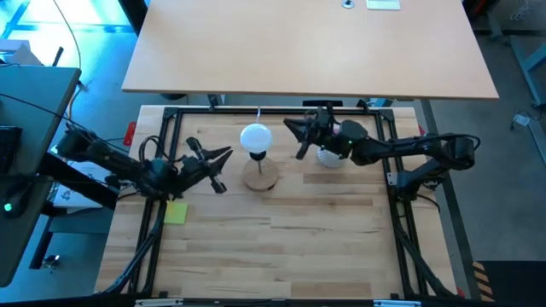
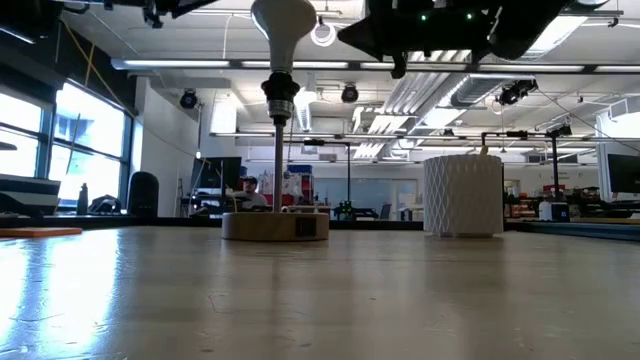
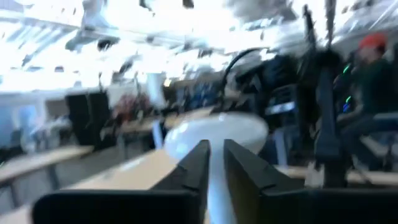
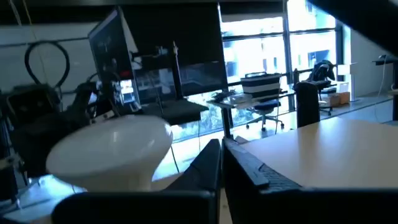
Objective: Screw lightbulb
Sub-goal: Insert the lightbulb into the lamp
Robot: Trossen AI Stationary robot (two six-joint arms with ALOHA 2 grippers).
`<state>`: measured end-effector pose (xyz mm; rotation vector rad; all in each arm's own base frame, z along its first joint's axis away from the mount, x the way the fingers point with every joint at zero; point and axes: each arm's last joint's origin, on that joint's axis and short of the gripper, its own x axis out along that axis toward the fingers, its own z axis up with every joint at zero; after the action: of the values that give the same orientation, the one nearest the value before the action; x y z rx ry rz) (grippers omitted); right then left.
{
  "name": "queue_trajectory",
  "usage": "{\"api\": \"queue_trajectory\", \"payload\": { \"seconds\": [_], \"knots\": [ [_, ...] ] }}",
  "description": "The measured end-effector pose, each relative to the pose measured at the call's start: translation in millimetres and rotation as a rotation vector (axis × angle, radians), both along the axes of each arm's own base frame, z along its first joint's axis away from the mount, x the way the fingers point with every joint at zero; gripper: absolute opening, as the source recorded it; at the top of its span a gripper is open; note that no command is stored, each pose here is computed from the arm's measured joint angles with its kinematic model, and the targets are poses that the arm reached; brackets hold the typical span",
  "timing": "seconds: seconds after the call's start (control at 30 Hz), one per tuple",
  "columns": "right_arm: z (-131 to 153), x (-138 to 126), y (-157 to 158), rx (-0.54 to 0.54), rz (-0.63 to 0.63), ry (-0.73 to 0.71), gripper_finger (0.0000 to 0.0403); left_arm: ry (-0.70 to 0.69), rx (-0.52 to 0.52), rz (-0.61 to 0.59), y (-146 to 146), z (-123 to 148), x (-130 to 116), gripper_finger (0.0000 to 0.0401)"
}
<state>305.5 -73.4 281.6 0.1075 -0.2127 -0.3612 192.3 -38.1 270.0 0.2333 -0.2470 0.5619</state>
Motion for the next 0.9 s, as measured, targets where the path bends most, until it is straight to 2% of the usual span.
{"api": "queue_trajectory", "payload": {
  "seconds": [0.1, 0.33, 0.53, 0.77, 0.9],
  "knots": [
    [4.1, 9.8, -0.8, 0.010, 0.036, 0.016, 0.0014, -0.056, 0.033, -0.019, 7.2, 0.5, 6.5, 0.0005],
    [10.3, 23.4, 13.1, -0.021, 0.116, 0.052, 0.0002, -0.063, 0.006, -0.007, 23.9, -5.8, 25.6, 0.0004],
    [9.1, 25.7, 26.8, -0.016, 0.145, 0.064, 0.0001, -0.058, -0.003, 0.016, 29.1, -9.4, 29.8, 0.0001],
    [10.2, 27.1, 46.1, -0.044, 0.221, 0.069, 0.0001, 0.001, -0.016, 0.162, 35.6, -13.6, 29.3, 0.0001],
    [18.1, 21.9, 50.4, -0.074, 0.190, 0.060, 0.0001, 0.020, 0.009, 0.211, 32.5, -9.9, 25.2, 0.0001]
  ]
}}
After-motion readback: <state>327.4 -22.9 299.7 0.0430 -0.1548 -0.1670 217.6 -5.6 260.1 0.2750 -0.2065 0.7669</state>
